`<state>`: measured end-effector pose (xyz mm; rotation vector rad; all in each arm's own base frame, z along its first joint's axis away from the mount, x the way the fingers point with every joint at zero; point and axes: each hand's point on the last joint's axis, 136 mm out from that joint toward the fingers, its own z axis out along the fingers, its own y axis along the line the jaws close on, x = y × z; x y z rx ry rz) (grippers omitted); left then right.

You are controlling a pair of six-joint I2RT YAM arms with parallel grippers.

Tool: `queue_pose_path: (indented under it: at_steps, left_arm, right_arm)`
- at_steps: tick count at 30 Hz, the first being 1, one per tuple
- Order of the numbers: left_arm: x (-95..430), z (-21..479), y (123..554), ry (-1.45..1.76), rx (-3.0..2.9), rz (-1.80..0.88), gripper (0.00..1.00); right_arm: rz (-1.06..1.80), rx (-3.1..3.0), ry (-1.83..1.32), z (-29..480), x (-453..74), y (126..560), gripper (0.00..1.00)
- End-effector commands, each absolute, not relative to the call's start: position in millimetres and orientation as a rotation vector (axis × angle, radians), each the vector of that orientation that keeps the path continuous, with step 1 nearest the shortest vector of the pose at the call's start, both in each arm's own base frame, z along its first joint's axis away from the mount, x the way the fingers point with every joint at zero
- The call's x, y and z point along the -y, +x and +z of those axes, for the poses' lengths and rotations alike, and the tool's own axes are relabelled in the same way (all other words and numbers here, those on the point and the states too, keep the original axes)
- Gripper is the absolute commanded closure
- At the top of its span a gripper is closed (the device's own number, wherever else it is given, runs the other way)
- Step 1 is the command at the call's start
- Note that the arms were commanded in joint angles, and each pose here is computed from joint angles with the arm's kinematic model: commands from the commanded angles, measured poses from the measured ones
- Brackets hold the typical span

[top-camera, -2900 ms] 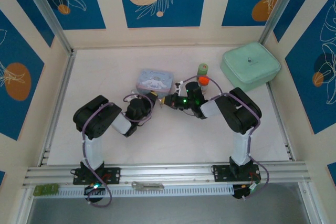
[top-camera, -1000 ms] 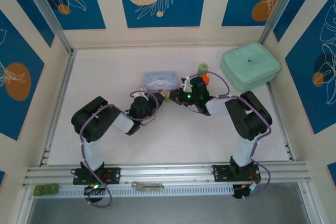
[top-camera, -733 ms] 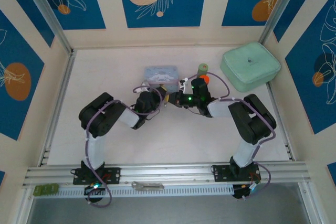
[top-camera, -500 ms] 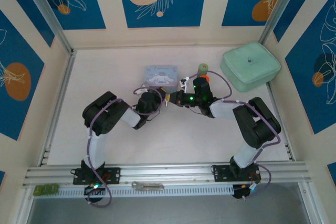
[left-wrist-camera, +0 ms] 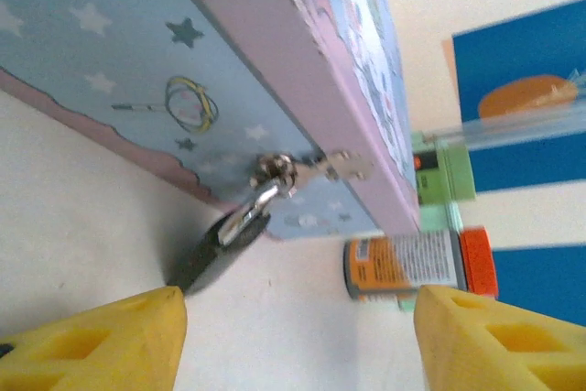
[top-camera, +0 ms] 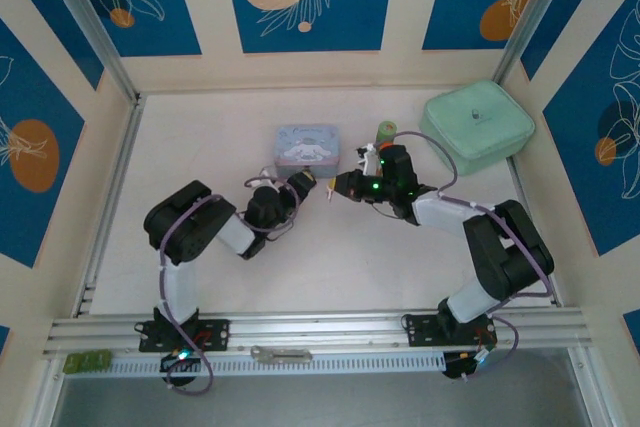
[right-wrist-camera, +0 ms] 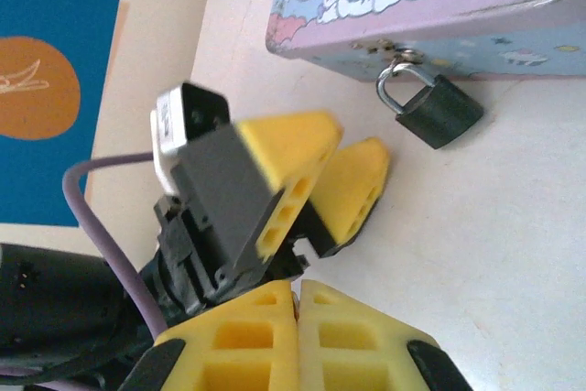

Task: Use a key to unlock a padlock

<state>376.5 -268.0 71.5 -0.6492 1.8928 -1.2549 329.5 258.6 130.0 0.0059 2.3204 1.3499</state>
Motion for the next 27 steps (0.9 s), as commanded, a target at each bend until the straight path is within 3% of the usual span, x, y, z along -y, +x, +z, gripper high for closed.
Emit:
queue_pose_path:
  at_steps: [1,5,13,19,27]
  left_arm:
    - [282,117,364,-0.45,-1.811,-1.481,0.4]
    - [302,143,345,-0.238,-1.82,-1.603,0.48]
    - [326,175,332,-0.014,-1.776,-1.718,0.44]
    - [335,194,341,-0.073,-1.721,-1.744,0.43]
    - [338,176,334,-0.18,-1.795,-1.671,0.48]
  right_arm:
    - [1.41,-2.36,0.197,135,-244,337,1.0]
    - [1.492,-2.358,0.41,144,-232,348,1.0]
    - [1.576,-2.341,0.565,165,-234,356,1.0]
    - [1.417,-2.355,0.57,160,-242,353,1.0]
    - [1.279,-2.249,0.681,148,-243,357,1.0]
